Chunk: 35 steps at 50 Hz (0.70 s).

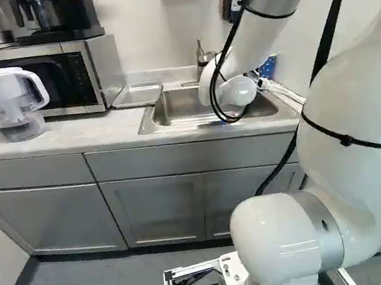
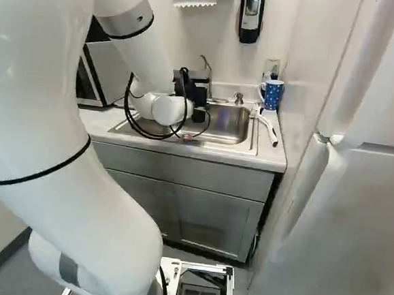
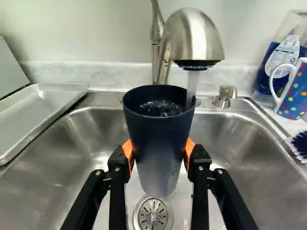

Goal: Rinse the cup and place it in the tray

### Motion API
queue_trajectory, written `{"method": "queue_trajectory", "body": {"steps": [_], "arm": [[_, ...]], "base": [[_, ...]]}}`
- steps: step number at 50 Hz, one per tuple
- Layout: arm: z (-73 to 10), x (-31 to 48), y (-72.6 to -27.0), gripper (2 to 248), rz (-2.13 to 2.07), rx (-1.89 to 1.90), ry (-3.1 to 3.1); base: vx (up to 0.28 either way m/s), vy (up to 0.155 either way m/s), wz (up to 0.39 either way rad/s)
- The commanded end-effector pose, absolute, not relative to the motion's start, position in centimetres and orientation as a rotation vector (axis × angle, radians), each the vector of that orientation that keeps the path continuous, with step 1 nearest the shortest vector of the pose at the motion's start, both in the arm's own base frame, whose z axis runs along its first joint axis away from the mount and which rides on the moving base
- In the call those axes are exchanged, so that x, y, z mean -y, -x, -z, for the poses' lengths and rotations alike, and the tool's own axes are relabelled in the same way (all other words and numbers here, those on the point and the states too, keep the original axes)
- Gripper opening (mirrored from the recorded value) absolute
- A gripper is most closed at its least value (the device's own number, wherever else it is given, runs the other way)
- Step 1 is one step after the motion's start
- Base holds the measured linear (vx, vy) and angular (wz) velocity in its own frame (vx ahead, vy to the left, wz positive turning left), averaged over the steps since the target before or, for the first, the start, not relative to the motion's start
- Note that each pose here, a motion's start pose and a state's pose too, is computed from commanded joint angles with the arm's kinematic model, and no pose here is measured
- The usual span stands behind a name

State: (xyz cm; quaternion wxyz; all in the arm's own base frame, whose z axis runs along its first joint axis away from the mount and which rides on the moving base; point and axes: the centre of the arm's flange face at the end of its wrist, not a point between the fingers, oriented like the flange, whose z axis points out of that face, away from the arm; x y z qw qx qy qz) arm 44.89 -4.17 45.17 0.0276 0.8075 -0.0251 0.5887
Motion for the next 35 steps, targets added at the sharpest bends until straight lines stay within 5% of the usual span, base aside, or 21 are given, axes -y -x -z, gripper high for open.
{"method": "queue_trajectory", "body": {"steps": [35], "arm": [[-46.4, -0.9, -44.9, 122, -1.894, -0.063, -2.519]], "base": [[0.000, 0.000, 0.000]]}}
